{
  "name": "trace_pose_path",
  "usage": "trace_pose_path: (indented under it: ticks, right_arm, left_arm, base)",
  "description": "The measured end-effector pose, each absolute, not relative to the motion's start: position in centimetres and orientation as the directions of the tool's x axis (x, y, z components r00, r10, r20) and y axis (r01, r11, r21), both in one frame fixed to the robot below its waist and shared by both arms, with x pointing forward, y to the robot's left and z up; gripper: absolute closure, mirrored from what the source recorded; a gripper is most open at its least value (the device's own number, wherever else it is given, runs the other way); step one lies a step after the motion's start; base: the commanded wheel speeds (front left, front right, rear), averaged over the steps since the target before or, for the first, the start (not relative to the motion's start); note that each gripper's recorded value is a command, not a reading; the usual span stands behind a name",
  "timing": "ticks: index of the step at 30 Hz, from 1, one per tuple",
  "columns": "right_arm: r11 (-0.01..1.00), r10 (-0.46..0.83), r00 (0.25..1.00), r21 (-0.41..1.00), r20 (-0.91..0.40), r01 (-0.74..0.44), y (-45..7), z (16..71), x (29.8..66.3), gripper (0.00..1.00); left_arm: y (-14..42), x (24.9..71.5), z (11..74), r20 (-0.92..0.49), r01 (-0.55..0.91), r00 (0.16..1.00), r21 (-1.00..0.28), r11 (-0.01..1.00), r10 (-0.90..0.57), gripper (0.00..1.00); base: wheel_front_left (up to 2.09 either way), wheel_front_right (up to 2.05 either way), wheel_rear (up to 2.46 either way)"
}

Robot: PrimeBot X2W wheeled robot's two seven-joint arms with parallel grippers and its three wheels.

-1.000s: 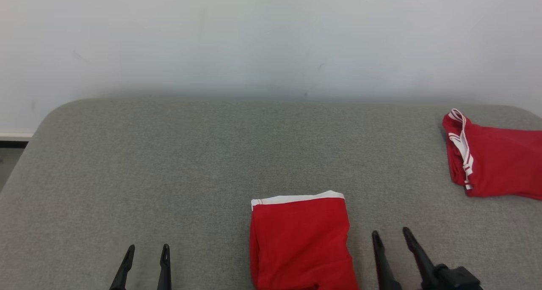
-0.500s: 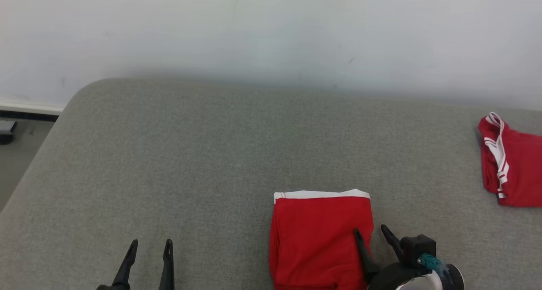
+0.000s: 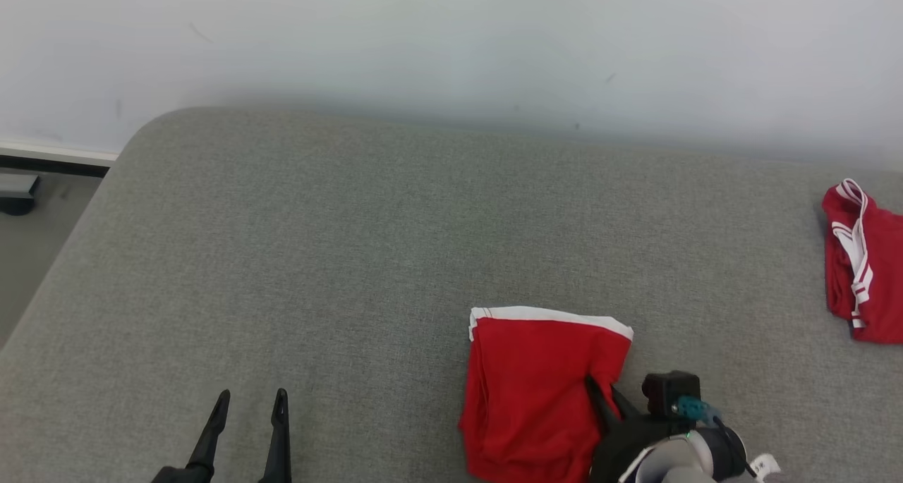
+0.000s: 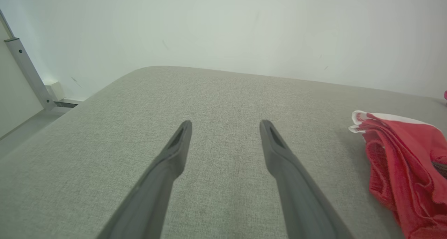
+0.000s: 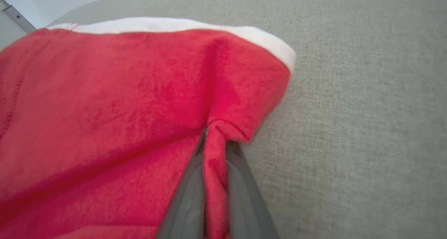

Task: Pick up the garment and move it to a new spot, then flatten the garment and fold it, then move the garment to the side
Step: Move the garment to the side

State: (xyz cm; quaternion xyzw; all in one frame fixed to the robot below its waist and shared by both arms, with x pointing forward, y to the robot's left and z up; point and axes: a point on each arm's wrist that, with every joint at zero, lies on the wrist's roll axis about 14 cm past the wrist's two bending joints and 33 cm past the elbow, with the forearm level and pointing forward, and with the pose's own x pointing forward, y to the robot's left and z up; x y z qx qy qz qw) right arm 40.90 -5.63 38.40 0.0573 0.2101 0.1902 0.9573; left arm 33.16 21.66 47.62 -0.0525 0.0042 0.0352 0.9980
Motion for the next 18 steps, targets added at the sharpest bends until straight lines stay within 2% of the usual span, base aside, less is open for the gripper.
trace_pose_path:
  ticks: [3, 9, 18]
  right_arm:
    - [0.928, 0.372, 0.852, 0.155, -0.37, -0.338, -6.4, 39.1, 42.2, 1.0]
    - [0.941, 0.309, 0.89, -0.029, -0.335, -0.338, -11.0, 42.1, 47.3, 1.0]
    - [0.917, 0.188, 0.903, -0.26, -0.386, -0.302, -18.7, 44.2, 52.0, 1.0]
  left_arm:
    - [21.4, 33.5, 47.6, -0.011, -0.064, 0.998, -0.121, 0.991, 0.063, 0.0]
    - [20.6, 34.9, 47.3, -0.02, -0.036, 0.999, -0.12, 0.992, 0.033, 0.0]
    - [18.9, 37.6, 46.6, -0.038, 0.027, 0.999, -0.117, 0.993, -0.032, 0.0]
  base:
    - [0.0, 0.0, 0.0]
    - [0.0, 0.0, 0.0]
    - [0.0, 0.0, 0.0]
